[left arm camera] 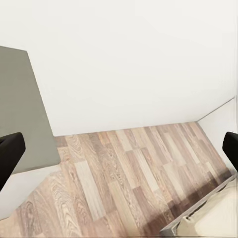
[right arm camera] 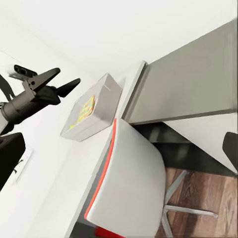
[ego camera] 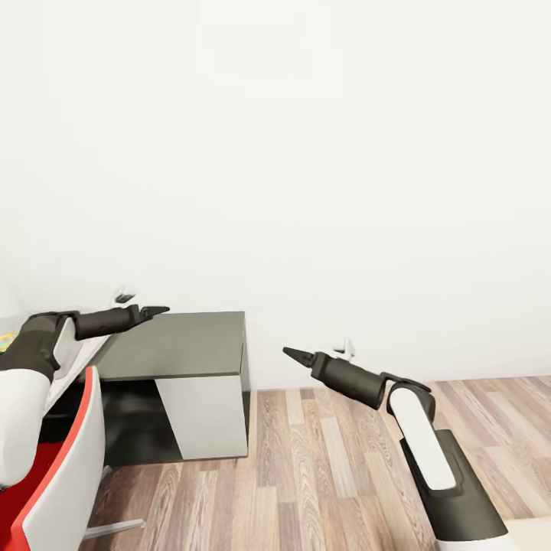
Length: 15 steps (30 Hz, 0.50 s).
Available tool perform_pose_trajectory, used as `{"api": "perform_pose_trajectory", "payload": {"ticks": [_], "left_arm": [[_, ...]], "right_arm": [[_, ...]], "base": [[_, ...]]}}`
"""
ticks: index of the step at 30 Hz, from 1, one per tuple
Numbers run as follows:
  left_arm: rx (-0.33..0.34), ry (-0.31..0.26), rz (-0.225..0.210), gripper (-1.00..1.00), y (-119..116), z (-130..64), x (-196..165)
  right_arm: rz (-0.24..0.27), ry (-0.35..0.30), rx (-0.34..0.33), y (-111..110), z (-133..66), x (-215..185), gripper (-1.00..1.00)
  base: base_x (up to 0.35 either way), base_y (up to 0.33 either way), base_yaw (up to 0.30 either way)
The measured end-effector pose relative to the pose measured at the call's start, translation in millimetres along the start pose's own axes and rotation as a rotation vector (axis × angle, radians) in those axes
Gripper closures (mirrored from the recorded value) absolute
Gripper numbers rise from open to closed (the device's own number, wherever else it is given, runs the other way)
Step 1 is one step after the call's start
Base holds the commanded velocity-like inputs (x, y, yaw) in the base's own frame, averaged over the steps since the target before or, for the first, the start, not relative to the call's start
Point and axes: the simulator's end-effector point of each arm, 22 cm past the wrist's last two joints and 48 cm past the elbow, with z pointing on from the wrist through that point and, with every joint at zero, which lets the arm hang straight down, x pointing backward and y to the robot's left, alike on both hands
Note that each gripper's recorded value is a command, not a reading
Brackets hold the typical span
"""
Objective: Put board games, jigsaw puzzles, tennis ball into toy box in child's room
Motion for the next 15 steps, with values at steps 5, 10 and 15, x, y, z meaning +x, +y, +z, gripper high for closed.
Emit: {"api": "perform_pose_trajectory", "payload": {"ticks": [5, 10, 15], "left_arm": [[-0.005, 0.066, 0.019, -1.00, -15, 34.4, 29], [-0.116, 0.162, 0.054, -1.00, -11, 70.1, 72], [-0.243, 0.205, 0.065, -1.00, 15, 82.0, 112]], "right_arm": [[-0.012, 0.037, 0.117, -39, 4.1, 15, -1.00], [0.020, 0.126, 0.264, -93, 16.2, 54, -1.00], [0.066, 0.191, 0.316, -114, 29.9, 86, -1.00]], "base": [[0.000, -0.001, 0.000], [0.000, 0.000, 0.000], [0.000, 0.000, 0.000]]}}
